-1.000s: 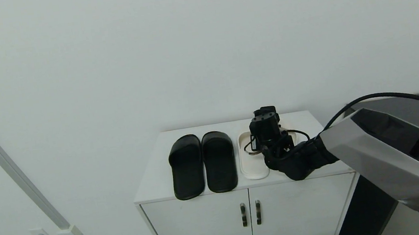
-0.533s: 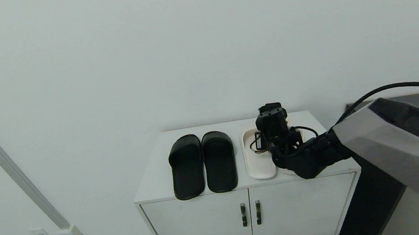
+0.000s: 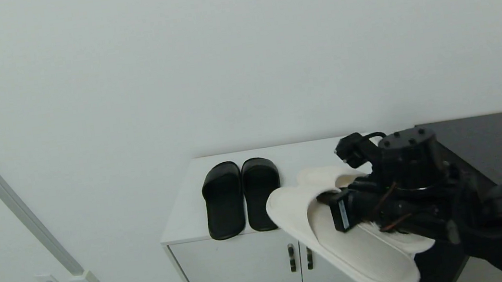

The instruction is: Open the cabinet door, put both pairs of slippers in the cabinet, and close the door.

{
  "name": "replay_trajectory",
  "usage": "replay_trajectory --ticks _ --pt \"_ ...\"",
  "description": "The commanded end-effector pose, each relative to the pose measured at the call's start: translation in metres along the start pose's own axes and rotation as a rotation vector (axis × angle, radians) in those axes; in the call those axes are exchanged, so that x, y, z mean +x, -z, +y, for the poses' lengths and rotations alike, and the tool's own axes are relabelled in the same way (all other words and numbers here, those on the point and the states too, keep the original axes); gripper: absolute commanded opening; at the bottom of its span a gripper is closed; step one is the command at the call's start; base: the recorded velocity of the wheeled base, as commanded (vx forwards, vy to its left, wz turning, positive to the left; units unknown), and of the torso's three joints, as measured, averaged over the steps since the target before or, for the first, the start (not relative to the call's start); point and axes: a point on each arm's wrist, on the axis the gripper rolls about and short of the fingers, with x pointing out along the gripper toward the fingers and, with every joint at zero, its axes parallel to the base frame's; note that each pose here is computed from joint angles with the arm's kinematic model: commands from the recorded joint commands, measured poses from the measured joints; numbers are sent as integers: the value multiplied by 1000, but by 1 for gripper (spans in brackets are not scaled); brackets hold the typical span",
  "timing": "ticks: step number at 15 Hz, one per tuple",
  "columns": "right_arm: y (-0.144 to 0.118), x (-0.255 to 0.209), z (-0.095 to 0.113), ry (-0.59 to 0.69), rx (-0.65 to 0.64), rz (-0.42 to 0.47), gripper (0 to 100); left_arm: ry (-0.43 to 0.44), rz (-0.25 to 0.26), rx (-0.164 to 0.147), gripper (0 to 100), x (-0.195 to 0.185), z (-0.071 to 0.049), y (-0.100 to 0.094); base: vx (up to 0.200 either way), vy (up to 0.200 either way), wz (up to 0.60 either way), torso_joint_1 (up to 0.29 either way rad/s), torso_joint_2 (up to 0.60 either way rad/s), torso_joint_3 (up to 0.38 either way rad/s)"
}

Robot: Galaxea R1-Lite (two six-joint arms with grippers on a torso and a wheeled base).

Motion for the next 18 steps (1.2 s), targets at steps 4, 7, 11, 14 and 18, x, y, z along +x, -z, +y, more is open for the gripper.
replay_trajectory --ticks 4,7,11,14,18 --pt "11 -62 -3 -238 -286 -115 0 -1 1 1 0 0 0 0 0 0 0 0 0 0" --pt "19 -56 -3 -272 -316 -113 0 -1 1 0 0 0 0 0 0 0 0 0 0 0" --pt "24 -50 -3 -277 -312 -89 0 -1 1 1 0 0 0 0 0 0 0 0 0 0" --pt "27 -48 -1 -285 -309 -77 0 0 1 0 0 0 0 0 -200 0 0 2 2 2" --pt "30 -48 -2 -288 -306 -64 0 -1 1 -2 0 0 0 0 -200 0 0 11 5 -1"
